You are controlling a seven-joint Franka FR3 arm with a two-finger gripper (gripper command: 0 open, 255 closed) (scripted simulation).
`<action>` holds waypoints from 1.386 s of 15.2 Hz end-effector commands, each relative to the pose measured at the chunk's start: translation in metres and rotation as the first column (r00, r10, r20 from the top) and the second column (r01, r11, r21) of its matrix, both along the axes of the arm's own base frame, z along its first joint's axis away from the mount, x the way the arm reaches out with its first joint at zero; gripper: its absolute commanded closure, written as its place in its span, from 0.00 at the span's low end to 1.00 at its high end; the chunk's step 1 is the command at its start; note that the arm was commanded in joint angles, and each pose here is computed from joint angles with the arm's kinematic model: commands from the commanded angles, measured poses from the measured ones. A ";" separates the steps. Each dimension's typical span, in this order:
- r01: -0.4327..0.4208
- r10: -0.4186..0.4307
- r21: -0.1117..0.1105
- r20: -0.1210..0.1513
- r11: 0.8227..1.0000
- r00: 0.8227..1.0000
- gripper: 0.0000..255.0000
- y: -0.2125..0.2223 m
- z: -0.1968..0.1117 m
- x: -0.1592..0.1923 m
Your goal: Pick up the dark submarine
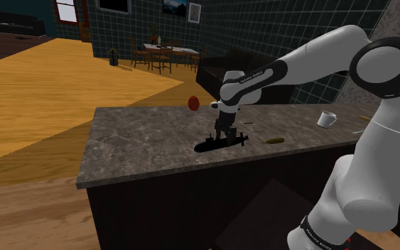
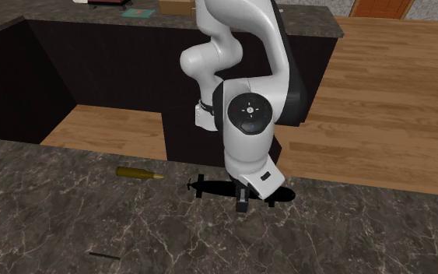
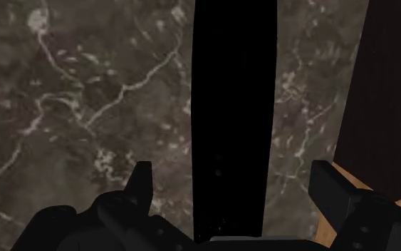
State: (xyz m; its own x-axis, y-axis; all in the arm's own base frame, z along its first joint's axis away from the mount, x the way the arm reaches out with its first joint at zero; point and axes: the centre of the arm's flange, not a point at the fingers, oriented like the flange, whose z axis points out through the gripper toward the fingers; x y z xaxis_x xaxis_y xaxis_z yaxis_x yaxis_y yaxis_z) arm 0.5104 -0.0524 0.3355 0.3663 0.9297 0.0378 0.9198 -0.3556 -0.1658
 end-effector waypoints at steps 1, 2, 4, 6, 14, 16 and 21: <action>0.000 0.000 0.000 0.000 1.000 1.000 0.00 -0.001 -0.004 -0.001; 0.000 0.000 0.000 0.000 1.000 1.000 1.00 0.000 -0.004 -0.001; 0.000 0.000 0.000 0.000 1.000 1.000 1.00 -0.001 -0.004 -0.001; 0.000 0.000 0.000 0.000 1.000 1.000 1.00 -0.001 -0.004 -0.001; 0.000 0.000 0.000 0.000 1.000 1.000 1.00 -0.001 0.011 -0.001; 0.000 0.000 0.000 0.000 1.000 1.000 1.00 -0.001 0.022 -0.001; 0.000 0.000 0.000 0.000 1.000 1.000 1.00 -0.001 0.048 -0.001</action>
State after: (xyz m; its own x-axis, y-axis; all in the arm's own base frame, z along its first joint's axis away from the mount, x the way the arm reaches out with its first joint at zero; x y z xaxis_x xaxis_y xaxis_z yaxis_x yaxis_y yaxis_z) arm 0.5111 -0.0536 0.3784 0.3661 0.9298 0.0378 0.9199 -0.3555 -0.1654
